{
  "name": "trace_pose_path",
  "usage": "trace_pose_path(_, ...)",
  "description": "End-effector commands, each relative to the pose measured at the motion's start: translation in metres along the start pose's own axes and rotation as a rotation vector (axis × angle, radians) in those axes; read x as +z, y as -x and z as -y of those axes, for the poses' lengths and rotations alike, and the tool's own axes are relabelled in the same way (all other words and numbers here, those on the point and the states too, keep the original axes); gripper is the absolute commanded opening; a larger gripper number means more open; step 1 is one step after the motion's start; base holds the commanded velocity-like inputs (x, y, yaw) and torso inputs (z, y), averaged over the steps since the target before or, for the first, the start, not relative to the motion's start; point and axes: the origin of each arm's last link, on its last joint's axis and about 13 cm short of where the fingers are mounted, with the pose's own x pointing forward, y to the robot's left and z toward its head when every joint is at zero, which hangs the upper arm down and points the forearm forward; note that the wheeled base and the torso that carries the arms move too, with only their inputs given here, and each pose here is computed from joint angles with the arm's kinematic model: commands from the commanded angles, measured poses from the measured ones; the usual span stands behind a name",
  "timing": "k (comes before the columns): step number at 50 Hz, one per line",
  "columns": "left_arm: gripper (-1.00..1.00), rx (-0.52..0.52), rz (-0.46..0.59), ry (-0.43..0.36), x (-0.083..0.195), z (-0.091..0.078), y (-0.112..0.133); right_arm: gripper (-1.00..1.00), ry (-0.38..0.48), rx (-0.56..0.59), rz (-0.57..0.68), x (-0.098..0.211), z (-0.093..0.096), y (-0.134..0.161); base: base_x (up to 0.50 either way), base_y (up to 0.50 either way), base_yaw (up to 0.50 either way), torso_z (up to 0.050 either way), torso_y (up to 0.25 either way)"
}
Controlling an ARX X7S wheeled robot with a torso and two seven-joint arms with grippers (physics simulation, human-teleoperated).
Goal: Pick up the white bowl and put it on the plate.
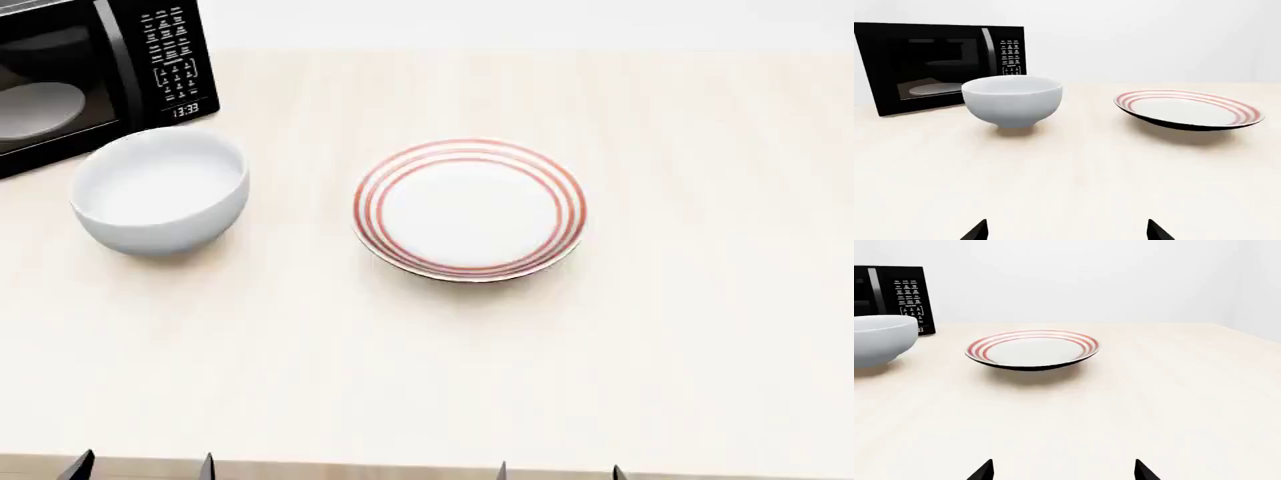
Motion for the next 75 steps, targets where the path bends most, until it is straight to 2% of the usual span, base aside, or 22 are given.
trace_pose_path(1, 1.00, 0.003, 0.000, 0.000, 0.000, 0.000, 0.000, 1.00, 0.004, -0.001, 0.001, 0.000, -0.001, 0.000, 0.00, 0.00, 0.00, 0.000, 0.000)
trace_pose_path(17, 1.00, -0.006, 0.012, 0.003, 0.001, 0.000, 0.001, 1.00, 0.022, -0.010, 0.007, 0.000, -0.001, 0.000, 0.00, 0.00, 0.00, 0.000, 0.000)
trace_pose_path(20, 1.00, -0.005, 0.008, -0.022, 0.000, 0.000, 0.003, 1.00, 0.043, -0.018, 0.015, 0.001, 0.000, 0.000, 0.00, 0.00, 0.00, 0.000, 0.000)
trace_pose_path(21, 1.00, -0.004, 0.026, -0.076, -0.001, 0.001, 0.003, 1.00, 0.068, -0.039, 0.009, 0.000, 0.001, -0.001, 0.00, 0.00, 0.00, 0.000, 0.000)
trace_pose_path(23, 1.00, -0.012, 0.023, -0.081, -0.002, 0.003, 0.006, 1.00, 0.055, -0.029, 0.015, 0.002, 0.000, 0.000, 0.00, 0.00, 0.00, 0.000, 0.000)
trace_pose_path(25, 1.00, -0.044, 0.068, -0.073, 0.002, 0.003, 0.010, 1.00, 0.055, -0.040, 0.016, 0.005, 0.001, 0.000, 0.00, 0.00, 0.00, 0.000, 0.000)
trace_pose_path(29, 1.00, -0.027, 0.083, -0.037, 0.013, 0.002, 0.014, 1.00, 0.045, -0.046, 0.042, 0.015, 0.001, 0.004, 0.00, 0.00, 0.00, 0.000, 0.000)
trace_pose_path(35, 1.00, 0.005, 0.134, -0.054, 0.025, 0.000, 0.014, 1.00, 0.047, -0.041, 0.091, 0.032, 0.001, 0.008, 0.00, 0.00, 0.00, 0.000, 0.000)
trace_pose_path(46, 1.00, 0.014, 0.196, -0.039, 0.055, -0.002, 0.023, 1.00, 0.053, -0.049, 0.204, 0.065, 0.000, 0.020, 0.00, 0.00, 0.00, 0.000, 0.000)
trace_pose_path(50, 1.00, 0.009, 0.239, -0.070, 0.067, 0.001, 0.029, 1.00, 0.063, -0.049, 0.232, 0.074, -0.003, 0.023, 0.00, 0.00, 0.00, 0.000, 0.000)
trace_pose_path(59, 1.00, 0.001, 0.275, -0.058, 0.078, 0.003, 0.033, 1.00, 0.076, -0.041, 0.253, 0.076, -0.006, 0.024, 0.00, 0.00, 0.00, 0.000, 0.000)
trace_pose_path(75, 1.00, 0.005, 0.290, -0.058, 0.079, 0.002, 0.035, 1.00, 0.068, -0.048, 0.271, 0.077, -0.005, 0.025, 0.00, 0.00, 0.00, 0.000, 0.000)
